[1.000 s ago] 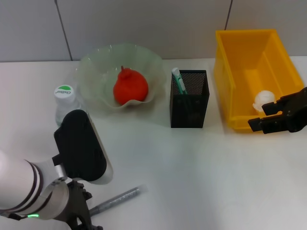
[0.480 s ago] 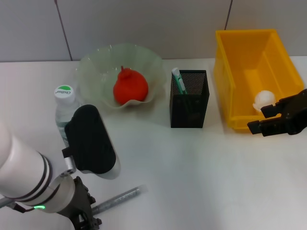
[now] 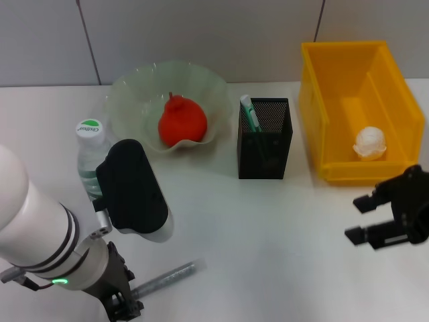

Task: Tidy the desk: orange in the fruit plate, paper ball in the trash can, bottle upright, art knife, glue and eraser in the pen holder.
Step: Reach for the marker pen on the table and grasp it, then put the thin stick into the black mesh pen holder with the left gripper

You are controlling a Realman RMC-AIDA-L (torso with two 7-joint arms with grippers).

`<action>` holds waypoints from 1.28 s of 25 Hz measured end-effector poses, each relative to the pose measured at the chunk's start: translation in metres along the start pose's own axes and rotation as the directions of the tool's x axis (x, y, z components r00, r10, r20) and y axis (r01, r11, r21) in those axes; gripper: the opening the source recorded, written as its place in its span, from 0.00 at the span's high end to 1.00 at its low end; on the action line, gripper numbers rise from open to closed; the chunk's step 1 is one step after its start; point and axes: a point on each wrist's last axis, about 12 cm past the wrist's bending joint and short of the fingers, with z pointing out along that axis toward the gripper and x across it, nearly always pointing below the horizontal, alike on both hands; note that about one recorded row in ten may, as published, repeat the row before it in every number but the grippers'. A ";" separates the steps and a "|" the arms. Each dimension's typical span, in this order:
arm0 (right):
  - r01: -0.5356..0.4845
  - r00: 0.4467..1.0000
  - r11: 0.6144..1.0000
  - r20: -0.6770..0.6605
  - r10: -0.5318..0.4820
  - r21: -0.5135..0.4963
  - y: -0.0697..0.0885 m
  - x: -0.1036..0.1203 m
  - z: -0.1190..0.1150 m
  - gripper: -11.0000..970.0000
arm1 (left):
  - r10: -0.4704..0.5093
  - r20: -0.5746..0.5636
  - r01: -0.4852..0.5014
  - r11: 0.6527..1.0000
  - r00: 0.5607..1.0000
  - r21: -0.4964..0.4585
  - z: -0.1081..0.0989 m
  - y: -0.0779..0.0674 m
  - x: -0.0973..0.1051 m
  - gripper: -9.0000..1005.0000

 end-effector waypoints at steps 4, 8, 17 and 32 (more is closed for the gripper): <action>0.058 0.998 0.998 -0.002 -0.058 -0.040 0.001 0.005 0.003 0.39 | -0.007 -0.002 0.007 1.000 1.000 0.001 0.001 0.000 0.000 0.53; 0.056 0.998 0.997 -0.002 -0.057 -0.046 0.001 0.005 0.004 0.39 | -0.013 -0.011 0.013 1.000 1.000 0.007 0.003 0.001 0.000 0.53; 0.067 0.998 0.997 -0.006 -0.067 -0.045 0.001 0.003 0.004 0.39 | -0.009 -0.021 0.009 1.000 1.000 0.010 0.006 0.001 -0.003 0.57; 0.067 0.998 0.997 -0.001 -0.067 -0.035 0.000 0.002 0.003 0.39 | -0.017 0.008 0.017 1.000 1.000 -0.004 0.001 0.006 -0.004 0.83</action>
